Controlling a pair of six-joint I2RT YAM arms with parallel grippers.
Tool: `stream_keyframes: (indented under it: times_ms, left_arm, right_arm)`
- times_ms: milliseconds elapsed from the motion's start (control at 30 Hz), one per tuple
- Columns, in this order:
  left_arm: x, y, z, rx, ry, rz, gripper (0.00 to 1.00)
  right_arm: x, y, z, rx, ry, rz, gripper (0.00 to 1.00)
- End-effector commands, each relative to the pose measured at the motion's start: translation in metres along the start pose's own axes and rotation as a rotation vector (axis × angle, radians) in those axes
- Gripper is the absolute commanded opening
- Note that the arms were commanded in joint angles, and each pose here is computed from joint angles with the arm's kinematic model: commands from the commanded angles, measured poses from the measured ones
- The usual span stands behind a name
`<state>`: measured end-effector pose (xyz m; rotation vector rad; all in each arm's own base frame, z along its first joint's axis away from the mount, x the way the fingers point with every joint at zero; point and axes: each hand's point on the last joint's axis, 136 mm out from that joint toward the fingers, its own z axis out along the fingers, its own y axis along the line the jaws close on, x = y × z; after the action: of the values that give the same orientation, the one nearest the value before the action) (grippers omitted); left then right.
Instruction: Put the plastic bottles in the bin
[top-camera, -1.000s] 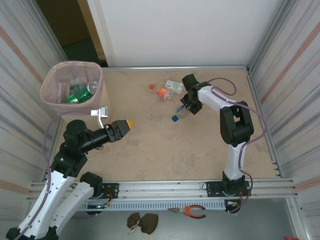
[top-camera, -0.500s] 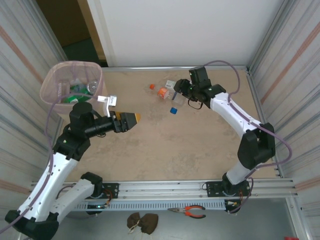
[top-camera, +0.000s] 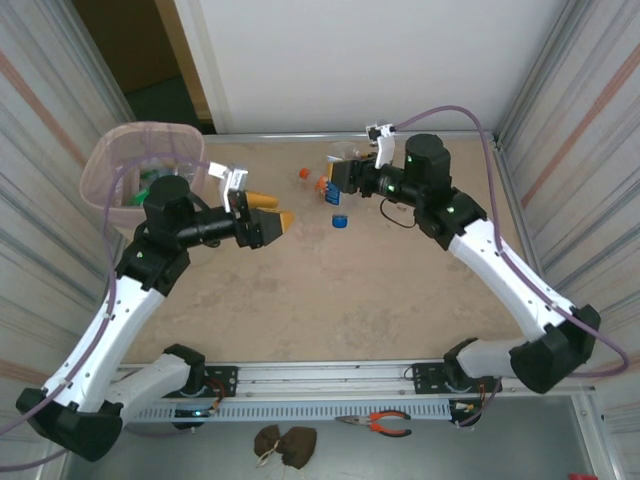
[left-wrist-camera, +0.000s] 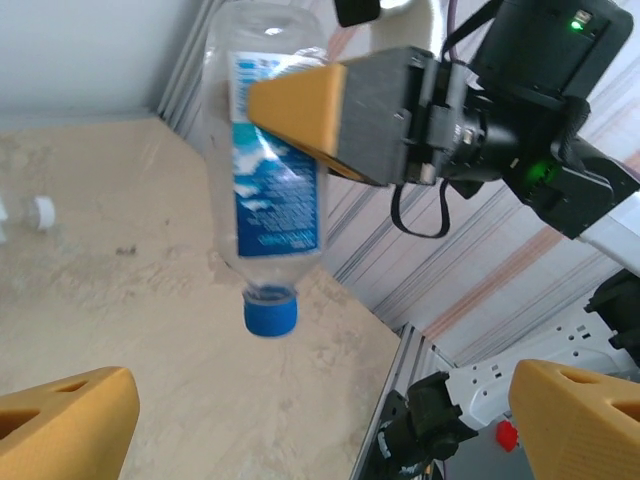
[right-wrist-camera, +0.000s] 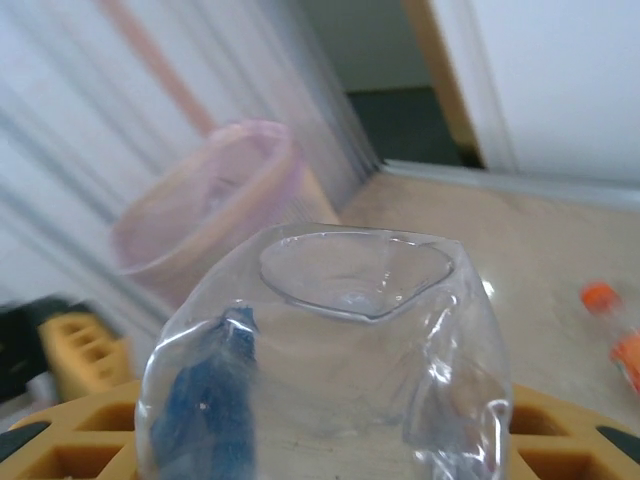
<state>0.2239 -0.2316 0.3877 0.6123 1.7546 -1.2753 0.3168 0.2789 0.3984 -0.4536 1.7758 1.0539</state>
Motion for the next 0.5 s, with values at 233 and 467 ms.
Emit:
stream_keyframes:
  times_ms: [233, 467]
  left_arm:
    - [-0.039, -0.076, -0.003, 0.266, -0.096, 0.392, 0.97]
    - [-0.038, -0.110, 0.006, 0.370, -0.110, 0.533, 0.96]
  right_arm:
    - [-0.029, 0.121, -0.057, -0.410, -0.121, -0.362, 0.53]
    - [-0.032, 0.177, -0.087, -0.602, -0.182, -0.460, 0.55]
